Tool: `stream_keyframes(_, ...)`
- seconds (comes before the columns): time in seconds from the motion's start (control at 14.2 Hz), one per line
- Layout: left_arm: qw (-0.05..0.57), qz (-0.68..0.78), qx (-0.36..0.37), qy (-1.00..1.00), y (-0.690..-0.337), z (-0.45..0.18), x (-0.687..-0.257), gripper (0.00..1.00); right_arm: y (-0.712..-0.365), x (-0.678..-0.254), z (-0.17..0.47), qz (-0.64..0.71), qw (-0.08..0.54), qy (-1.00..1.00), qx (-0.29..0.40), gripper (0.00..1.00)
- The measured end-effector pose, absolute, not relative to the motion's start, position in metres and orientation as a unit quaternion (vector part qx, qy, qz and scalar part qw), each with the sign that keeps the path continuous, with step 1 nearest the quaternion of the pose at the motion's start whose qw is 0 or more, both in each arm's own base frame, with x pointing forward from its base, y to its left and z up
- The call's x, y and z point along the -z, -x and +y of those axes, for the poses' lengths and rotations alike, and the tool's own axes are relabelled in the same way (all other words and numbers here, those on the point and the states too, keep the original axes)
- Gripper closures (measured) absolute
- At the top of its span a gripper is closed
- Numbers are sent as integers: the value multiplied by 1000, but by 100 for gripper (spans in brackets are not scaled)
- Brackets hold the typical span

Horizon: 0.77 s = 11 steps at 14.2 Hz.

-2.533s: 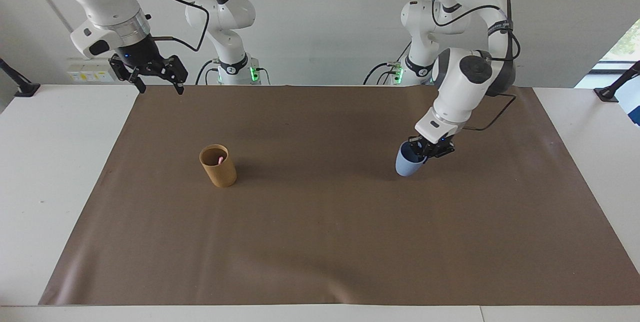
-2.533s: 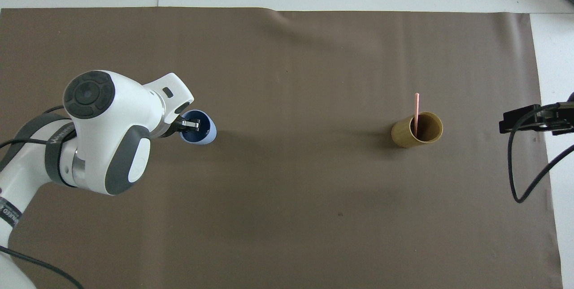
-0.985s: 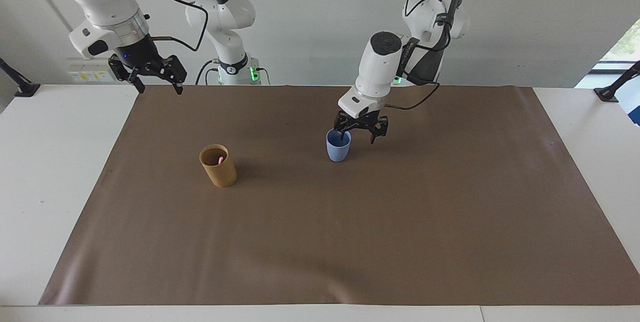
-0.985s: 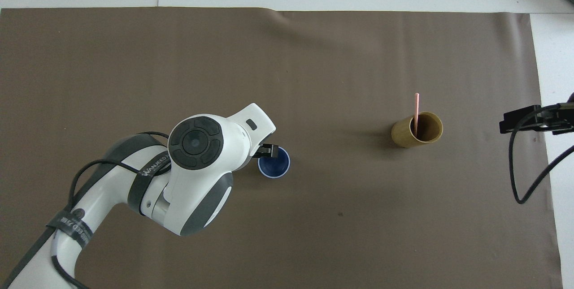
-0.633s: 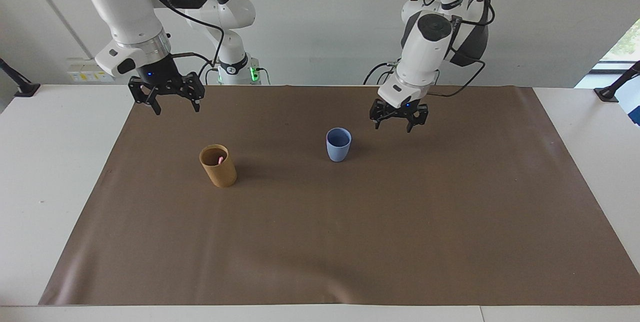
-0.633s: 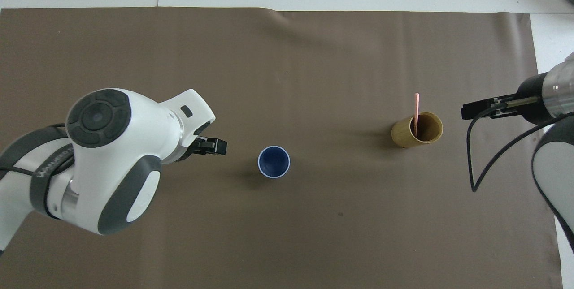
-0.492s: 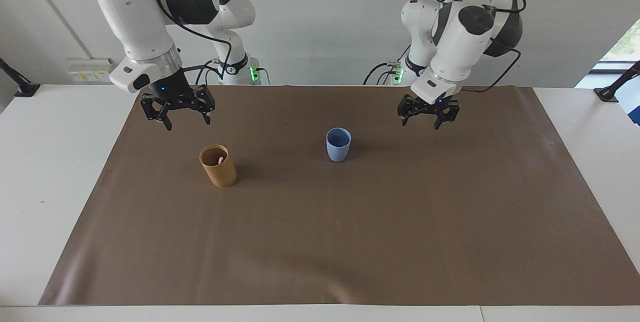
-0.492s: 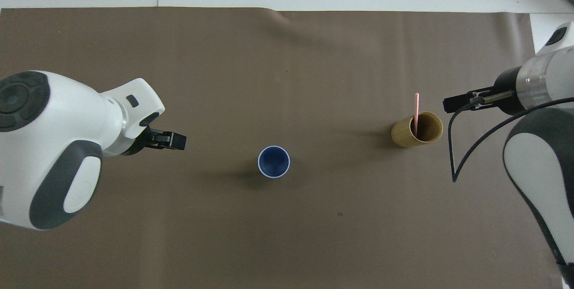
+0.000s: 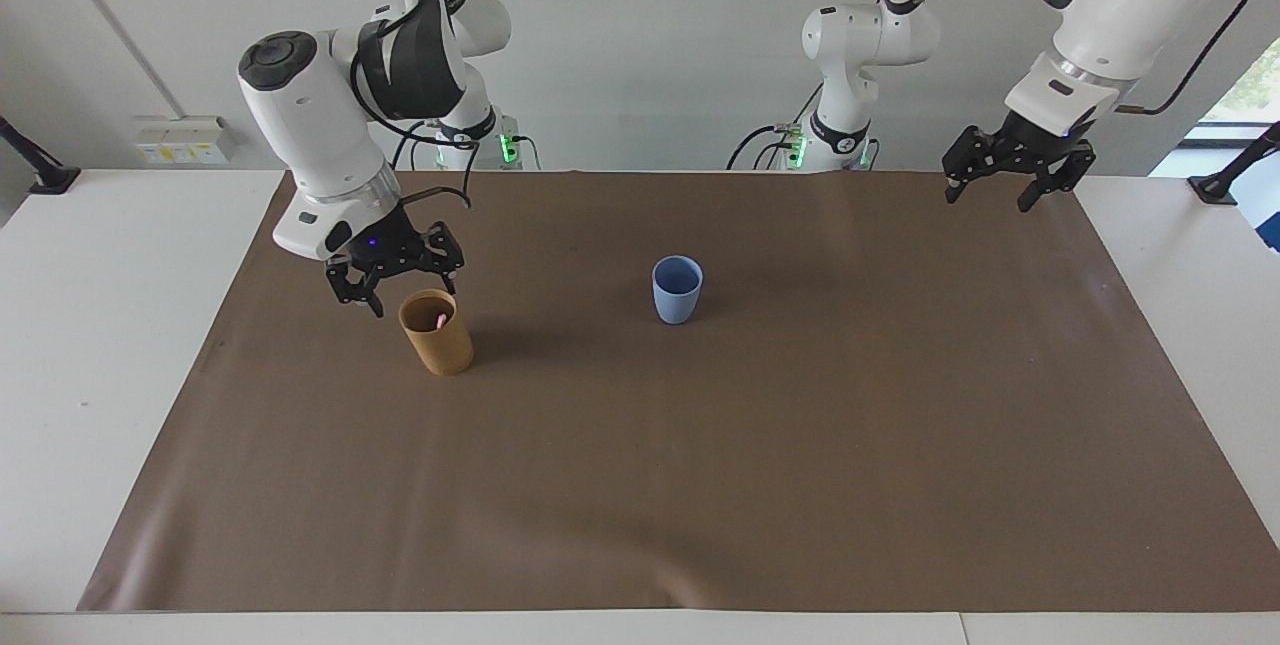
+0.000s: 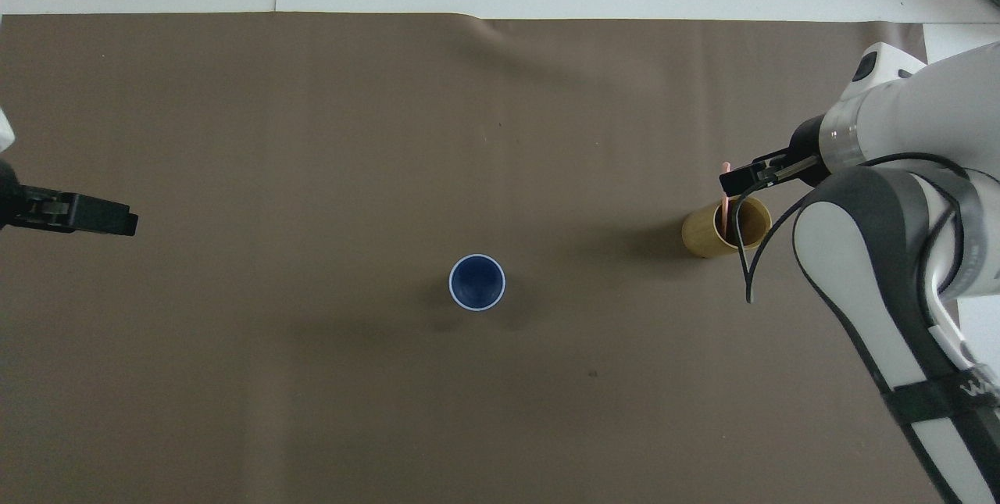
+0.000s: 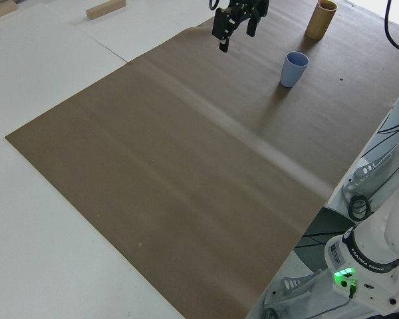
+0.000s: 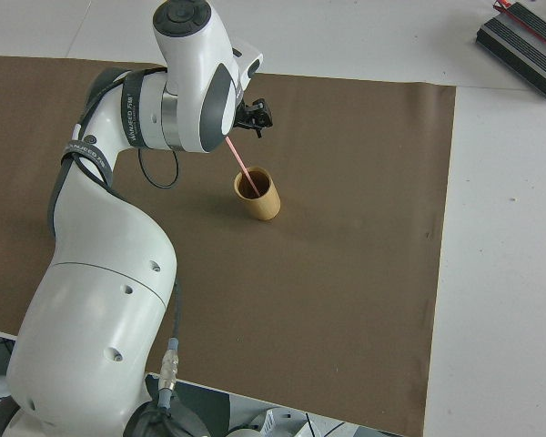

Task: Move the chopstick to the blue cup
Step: 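Grasp the pink stick in the tan cup with the right gripper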

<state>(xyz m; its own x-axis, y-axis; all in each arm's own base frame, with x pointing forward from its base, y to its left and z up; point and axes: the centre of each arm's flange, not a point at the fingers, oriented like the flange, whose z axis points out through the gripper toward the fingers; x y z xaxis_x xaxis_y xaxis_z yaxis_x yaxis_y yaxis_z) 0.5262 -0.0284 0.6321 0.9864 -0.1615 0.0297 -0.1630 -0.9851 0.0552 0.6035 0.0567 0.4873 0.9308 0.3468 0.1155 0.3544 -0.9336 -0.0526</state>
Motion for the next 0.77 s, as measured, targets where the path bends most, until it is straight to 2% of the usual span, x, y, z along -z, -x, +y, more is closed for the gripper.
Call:
stream_keyframes(0.28,19,-82,-12,-996,-526,-22,-674,0,-605,-469,67,-198,32,977,71,0)
stream_keyframes(0.49,16,-84,-5,-996,-535,-25,-676,0,-607,-464,75,-210,29,974,85,0)
stream_keyframes(0.63,16,-87,1,-996,-537,-28,-672,0,-608,-462,75,-216,27,972,89,6)
stream_keyframes(0.77,16,-88,6,-996,-536,-29,-670,0,-609,-461,75,-217,27,972,90,27)
